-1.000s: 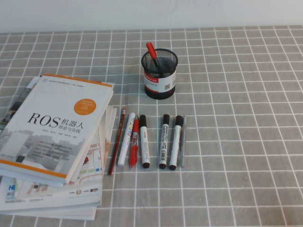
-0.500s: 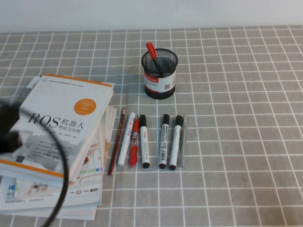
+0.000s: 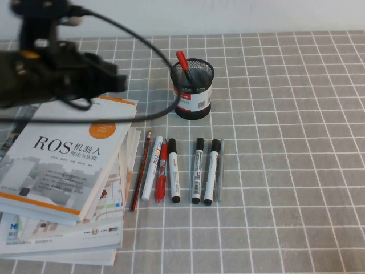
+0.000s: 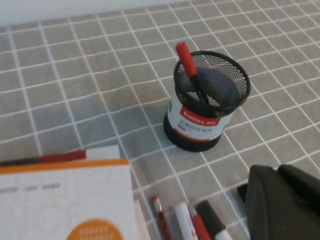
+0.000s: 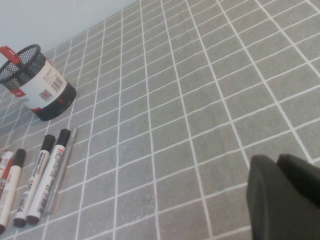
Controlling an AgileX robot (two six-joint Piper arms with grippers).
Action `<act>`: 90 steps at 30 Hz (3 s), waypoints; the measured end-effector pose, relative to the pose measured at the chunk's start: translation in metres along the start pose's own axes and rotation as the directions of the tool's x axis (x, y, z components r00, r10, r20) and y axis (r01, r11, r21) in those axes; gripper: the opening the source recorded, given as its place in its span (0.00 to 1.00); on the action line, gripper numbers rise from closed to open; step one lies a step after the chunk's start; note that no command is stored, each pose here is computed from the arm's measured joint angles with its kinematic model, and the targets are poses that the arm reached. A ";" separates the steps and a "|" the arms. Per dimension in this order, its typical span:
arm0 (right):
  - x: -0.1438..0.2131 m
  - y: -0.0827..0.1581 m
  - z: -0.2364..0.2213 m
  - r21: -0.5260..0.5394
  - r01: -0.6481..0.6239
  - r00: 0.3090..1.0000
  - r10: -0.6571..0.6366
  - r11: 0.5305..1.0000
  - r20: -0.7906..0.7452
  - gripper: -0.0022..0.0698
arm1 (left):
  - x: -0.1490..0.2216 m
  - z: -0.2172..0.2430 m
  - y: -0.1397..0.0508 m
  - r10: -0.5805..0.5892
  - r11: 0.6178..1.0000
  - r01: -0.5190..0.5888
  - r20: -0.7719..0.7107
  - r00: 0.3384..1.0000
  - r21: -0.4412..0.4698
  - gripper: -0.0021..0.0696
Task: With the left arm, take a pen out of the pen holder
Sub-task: 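Take a marker out of the pen holder and lay it on the table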
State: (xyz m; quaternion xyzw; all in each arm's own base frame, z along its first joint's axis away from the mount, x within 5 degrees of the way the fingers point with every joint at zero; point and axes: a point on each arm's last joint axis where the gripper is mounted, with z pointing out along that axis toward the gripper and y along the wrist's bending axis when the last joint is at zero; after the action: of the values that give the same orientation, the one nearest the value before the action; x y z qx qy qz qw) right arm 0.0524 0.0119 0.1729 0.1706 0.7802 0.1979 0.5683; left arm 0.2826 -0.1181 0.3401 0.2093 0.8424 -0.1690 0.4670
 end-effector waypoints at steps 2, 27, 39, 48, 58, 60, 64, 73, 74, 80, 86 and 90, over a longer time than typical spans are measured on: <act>0.000 0.000 0.000 0.000 0.000 1.000 0.000 1.000 0.000 0.01 | -0.007 0.023 0.001 0.006 1.000 -0.006 -0.020 1.000 0.011 0.03; 0.000 0.000 0.000 0.000 0.000 1.000 0.000 1.000 0.000 0.01 | -0.053 0.194 -0.011 -0.142 0.982 0.136 0.041 0.989 0.130 0.66; 0.000 0.000 0.000 0.000 0.000 1.000 0.000 1.000 0.000 0.01 | -0.030 0.236 -0.001 -0.188 0.979 0.186 0.027 0.982 0.086 0.66; 0.000 0.000 0.000 0.000 0.000 1.000 0.000 1.000 0.000 0.01 | -0.026 0.245 0.004 -0.197 0.980 0.194 0.064 0.978 0.050 0.66; 0.000 0.000 0.000 0.000 0.000 1.000 0.000 1.000 0.000 0.01 | -0.016 0.255 0.007 -0.219 0.975 0.217 0.055 0.974 0.036 0.63; 0.000 0.000 0.000 0.000 0.000 1.000 0.000 1.000 0.000 0.01 | -0.016 0.255 0.007 -0.224 0.974 0.222 0.061 0.973 0.034 0.57; 0.000 0.000 0.000 0.000 0.000 1.000 0.000 1.000 0.000 0.01 | -0.018 0.255 0.008 -0.224 0.975 0.223 0.082 0.971 0.023 0.37; 0.000 0.000 0.000 0.000 0.000 1.000 0.000 1.000 0.000 0.01 | -0.021 0.255 0.011 -0.254 0.967 0.254 0.120 0.960 0.012 0.18; 0.000 0.000 0.000 0.000 0.000 1.000 0.000 1.000 0.000 0.01 | -0.021 0.255 0.011 -0.262 0.965 0.262 0.121 0.958 0.014 0.18; 0.000 0.000 0.000 0.000 0.000 1.000 0.000 1.000 0.000 0.01 | -0.024 0.252 0.010 -0.273 0.962 0.273 0.131 0.953 0.018 0.16; 0.000 0.000 0.000 0.000 0.000 1.000 0.000 1.000 0.000 0.01 | -0.043 0.234 0.007 -0.244 0.970 0.243 0.171 0.955 0.028 0.14; 0.000 0.000 0.000 0.000 0.000 1.000 0.000 1.000 0.000 0.01 | -0.061 0.214 0.003 -0.174 0.985 0.171 0.198 0.965 0.035 0.14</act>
State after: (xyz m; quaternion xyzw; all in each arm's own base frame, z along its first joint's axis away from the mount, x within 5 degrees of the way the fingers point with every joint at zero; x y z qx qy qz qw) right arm 0.0524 0.0119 0.1729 0.1706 0.7802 0.1979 0.5683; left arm 0.4657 -0.2302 0.2836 0.1214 0.8045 -0.2368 0.5310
